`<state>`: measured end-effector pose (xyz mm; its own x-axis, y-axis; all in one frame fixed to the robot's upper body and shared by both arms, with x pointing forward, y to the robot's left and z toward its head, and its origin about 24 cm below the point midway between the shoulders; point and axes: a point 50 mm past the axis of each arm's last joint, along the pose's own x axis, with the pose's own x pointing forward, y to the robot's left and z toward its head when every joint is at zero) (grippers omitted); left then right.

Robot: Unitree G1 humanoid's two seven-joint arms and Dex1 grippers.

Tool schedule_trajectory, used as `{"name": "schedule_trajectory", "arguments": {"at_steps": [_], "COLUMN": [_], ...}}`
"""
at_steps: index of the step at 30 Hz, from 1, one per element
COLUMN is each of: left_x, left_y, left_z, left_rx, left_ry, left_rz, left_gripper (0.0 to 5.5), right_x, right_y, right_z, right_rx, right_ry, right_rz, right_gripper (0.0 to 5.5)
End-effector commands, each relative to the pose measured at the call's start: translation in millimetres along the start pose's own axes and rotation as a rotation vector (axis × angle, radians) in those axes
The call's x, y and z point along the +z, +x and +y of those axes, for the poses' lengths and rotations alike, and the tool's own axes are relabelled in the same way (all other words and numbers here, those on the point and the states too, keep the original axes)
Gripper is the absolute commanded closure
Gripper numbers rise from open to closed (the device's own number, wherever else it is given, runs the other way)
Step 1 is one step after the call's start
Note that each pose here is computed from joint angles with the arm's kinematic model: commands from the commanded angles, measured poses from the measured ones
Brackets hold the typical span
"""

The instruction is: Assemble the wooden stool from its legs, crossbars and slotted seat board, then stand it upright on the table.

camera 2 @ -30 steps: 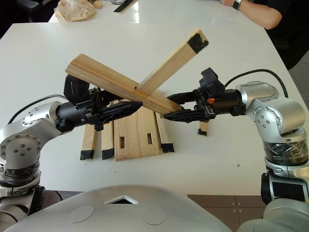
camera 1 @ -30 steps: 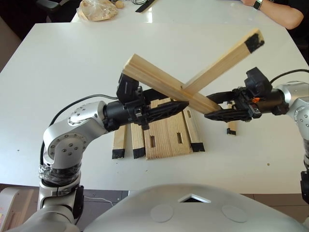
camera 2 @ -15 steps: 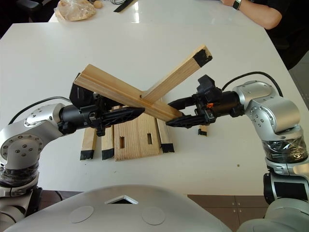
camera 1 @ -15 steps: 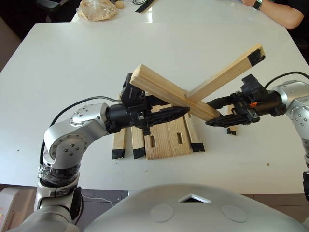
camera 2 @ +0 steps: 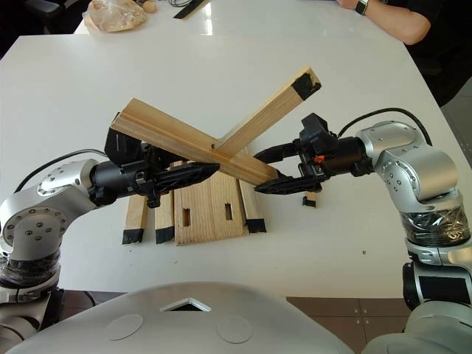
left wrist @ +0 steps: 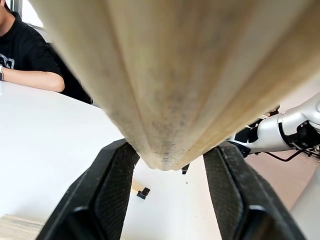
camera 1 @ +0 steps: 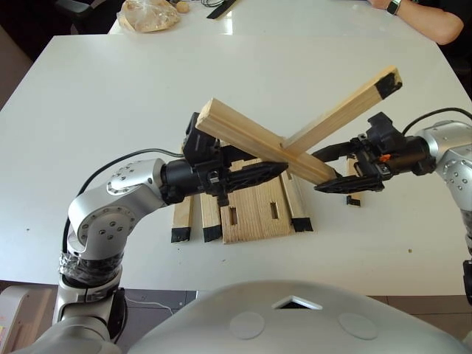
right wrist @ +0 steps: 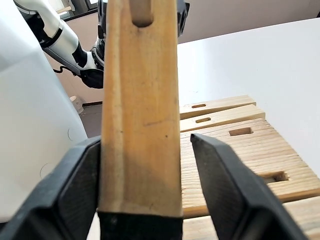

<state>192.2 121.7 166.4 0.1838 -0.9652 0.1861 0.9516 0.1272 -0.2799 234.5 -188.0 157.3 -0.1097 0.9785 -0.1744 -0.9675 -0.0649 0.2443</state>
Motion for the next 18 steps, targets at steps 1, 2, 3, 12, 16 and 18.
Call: {"name": "schedule_trajectory", "arguments": {"at_steps": [1,2,3,12,16,18], "left_x": [-8,-6,-4,13,13,14], "left_y": [-10,-14,-17,-71,-86,-92], "left_z": [8,9,11,-15,-33,-33], "left_rx": [0.058,0.075,0.092,0.182,0.129,0.134], "left_ry": [0.03,0.04,0.053,0.14,0.101,0.096], "left_rz": [0.058,0.055,0.054,0.275,0.405,0.444], "left_gripper": [3.41,3.41,3.41,3.42,3.44,3.44], "right_x": [20,21,21,28,16,9], "right_y": [-10,-11,-14,-40,-40,-37], "right_z": [4,5,4,5,10,12], "right_rx": [-0.006,-0.018,-0.037,-0.222,-0.28,-0.296], "right_ry": [0.012,0.017,0.022,-0.014,-0.016,-0.013], "right_rz": [-0.114,-0.129,-0.144,-0.243,-0.234,-0.227], "right_gripper": [2.51,2.51,2.51,2.51,2.51,2.51]}}
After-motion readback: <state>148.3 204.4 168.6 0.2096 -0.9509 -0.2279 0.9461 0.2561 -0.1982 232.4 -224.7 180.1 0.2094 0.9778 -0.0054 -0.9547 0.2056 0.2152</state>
